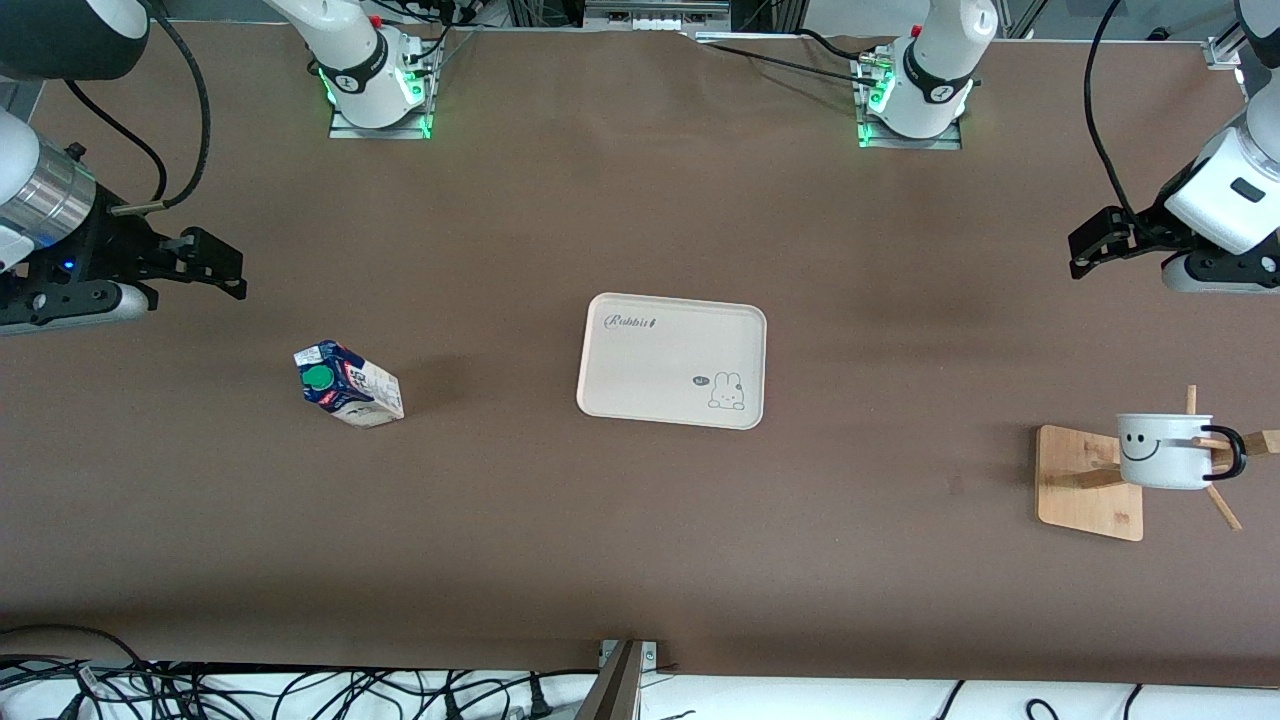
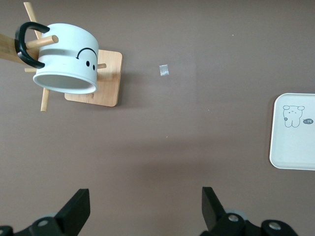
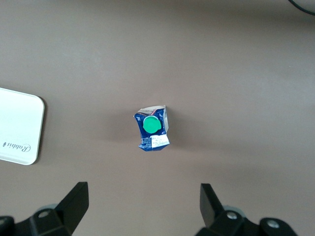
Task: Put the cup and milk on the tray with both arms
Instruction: 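Reach the right gripper down to the blue milk carton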
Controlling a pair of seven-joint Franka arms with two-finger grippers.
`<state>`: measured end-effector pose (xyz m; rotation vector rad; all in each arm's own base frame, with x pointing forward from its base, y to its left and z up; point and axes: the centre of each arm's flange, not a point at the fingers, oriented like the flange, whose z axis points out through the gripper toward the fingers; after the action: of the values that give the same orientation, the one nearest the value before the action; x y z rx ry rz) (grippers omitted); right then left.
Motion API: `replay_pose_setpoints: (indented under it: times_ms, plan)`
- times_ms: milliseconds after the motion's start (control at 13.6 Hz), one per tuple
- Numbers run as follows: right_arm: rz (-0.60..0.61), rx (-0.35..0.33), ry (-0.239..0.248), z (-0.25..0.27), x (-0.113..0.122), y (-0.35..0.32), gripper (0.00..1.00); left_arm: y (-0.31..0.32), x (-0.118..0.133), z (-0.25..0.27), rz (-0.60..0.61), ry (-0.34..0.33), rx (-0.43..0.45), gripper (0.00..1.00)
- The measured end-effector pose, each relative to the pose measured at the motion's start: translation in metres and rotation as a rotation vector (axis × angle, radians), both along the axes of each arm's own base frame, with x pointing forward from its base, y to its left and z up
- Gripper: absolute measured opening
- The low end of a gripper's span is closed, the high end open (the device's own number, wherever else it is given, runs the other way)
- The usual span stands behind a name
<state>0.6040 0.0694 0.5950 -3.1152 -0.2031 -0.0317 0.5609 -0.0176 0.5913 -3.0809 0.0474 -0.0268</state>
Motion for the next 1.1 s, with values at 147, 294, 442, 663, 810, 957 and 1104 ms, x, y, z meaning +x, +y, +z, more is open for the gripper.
replay_pose_setpoints:
  times_ms: [147,294,442,663,810,957,1104]
  plan:
    - [0.002,-0.004,-0.02,0.002,0.002,0.0,1.0,0.001,0.0,0.0,0.002,0.001,0.0,1.0]
    - [0.003,-0.005,-0.029,0.002,0.003,0.001,1.0,0.001,0.0,-0.001,0.002,0.002,0.0,1.0]
    - [0.004,-0.005,-0.034,0.003,0.003,0.001,1.0,0.001,0.0,-0.001,0.002,0.002,0.0,1.0]
    - [0.007,-0.005,-0.031,-0.003,0.007,0.003,1.0,0.001,0.0,-0.001,0.002,0.002,0.0,1.0]
    - [0.01,-0.008,-0.002,-0.029,0.018,0.006,1.0,0.001,0.001,-0.001,0.002,0.002,0.0,1.0]
    - [0.015,-0.015,0.056,-0.071,0.033,0.011,1.0,0.001,0.001,-0.001,0.002,0.002,0.0,1.0]
    - [0.019,-0.025,0.13,-0.122,0.046,0.016,1.0,0.001,0.001,-0.001,0.002,0.002,0.0,1.0]
